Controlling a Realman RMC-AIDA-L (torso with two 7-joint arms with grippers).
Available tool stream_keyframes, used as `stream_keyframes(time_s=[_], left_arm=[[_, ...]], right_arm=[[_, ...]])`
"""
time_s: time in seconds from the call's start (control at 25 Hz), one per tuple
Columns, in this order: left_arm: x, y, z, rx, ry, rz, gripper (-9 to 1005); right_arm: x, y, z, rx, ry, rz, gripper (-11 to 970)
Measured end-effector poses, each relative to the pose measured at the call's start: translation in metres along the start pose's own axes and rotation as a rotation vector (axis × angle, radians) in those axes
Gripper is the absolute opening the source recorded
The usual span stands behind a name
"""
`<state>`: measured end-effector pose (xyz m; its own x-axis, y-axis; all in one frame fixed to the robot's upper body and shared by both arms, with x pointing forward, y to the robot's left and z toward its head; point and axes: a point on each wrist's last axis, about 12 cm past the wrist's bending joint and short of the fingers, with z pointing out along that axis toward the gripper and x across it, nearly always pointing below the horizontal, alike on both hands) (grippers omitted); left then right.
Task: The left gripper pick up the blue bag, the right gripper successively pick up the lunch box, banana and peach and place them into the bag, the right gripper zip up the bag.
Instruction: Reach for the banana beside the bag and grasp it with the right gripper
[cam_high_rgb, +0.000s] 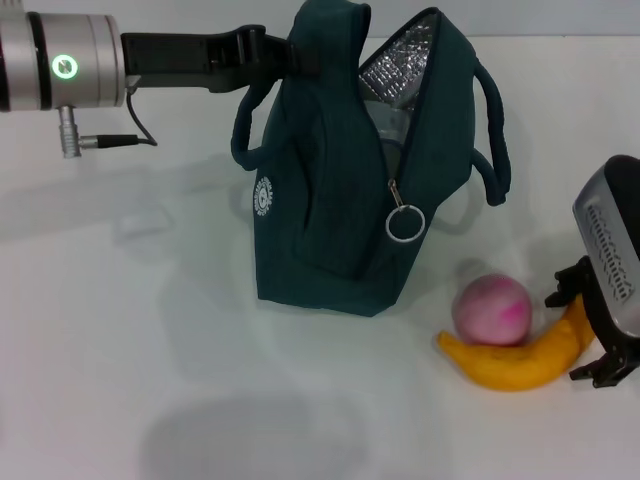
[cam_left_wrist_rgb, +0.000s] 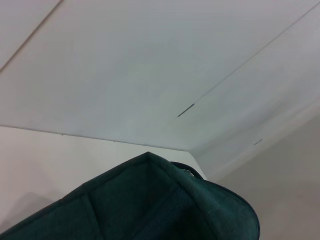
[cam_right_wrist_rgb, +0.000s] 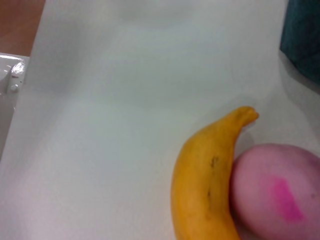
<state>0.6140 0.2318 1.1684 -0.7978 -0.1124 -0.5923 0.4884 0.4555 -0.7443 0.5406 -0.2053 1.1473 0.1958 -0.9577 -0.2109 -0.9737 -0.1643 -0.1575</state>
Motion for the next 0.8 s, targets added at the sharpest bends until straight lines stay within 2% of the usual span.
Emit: stream_keyframes(time_s=[0.24, 0.32, 0.56, 0.8], left_arm=[[-0.0004, 0.0002, -0.0005, -0.001, 0.000, 0.001, 46], [-0.0004, 0.0002, -0.0005, -0.001, 0.000, 0.001, 46], [-0.0003, 0.0001, -0.0005, -0.001, 0.000, 0.001, 46], [-0.0003, 0.0001, -0.0004, -0.001, 0.000, 0.003, 46]], right_arm=[[-0.0011, -0.0003, -0.0003, -0.015, 0.009, 0.021, 848], [-0.0011, -0.0013, 0.0006, -0.024, 0.015, 0.028, 656], [-0.0009, -0.0053, 0.0030, -0.050, 0.026, 0.047, 529], [-0.0005, -0.0068, 0.0031, -0.046, 0.011, 0.053, 479]])
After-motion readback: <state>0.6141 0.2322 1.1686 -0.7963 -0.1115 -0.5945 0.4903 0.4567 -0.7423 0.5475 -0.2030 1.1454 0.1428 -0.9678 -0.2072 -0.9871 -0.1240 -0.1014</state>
